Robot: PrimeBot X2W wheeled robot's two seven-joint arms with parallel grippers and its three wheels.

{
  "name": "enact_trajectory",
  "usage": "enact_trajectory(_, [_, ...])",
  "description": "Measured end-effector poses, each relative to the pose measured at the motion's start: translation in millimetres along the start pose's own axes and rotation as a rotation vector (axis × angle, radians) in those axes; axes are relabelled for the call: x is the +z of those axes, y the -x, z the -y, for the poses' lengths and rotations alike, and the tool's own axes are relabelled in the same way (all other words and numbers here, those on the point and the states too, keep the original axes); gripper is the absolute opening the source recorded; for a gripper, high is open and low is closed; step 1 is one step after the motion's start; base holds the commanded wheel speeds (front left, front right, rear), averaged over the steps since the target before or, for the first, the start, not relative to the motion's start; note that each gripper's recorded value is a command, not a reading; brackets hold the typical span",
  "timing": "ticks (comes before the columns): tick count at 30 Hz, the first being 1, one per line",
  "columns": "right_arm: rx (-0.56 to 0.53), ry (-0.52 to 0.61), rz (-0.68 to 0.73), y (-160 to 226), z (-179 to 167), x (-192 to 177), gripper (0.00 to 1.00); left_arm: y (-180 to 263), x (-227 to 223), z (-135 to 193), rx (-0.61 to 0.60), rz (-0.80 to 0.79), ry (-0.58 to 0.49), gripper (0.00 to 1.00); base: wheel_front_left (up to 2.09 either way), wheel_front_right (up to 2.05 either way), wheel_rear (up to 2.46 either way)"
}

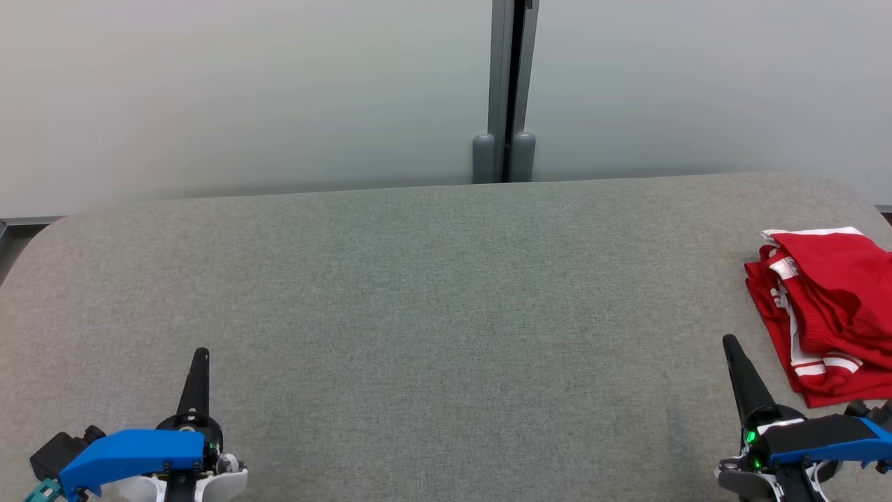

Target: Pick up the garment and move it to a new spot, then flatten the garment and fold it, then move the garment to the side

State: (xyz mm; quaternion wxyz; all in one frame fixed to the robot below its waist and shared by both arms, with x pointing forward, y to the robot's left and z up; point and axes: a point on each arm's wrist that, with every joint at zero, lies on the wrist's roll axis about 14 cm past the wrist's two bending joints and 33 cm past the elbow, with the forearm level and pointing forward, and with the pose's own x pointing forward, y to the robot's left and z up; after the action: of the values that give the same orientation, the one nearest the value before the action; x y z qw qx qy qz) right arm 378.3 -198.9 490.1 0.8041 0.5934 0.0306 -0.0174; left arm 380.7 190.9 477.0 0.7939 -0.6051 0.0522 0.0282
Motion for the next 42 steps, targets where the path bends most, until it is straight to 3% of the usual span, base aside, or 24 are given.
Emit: enact_trajectory(42, [0.055, -0.305, 0.017, -7.6, -12.7, 4.2, 0.0, -3.5, 16.8, 23.8, -0.102, 0.034, 0.271, 0.0, 0.0, 0.0, 0.0])
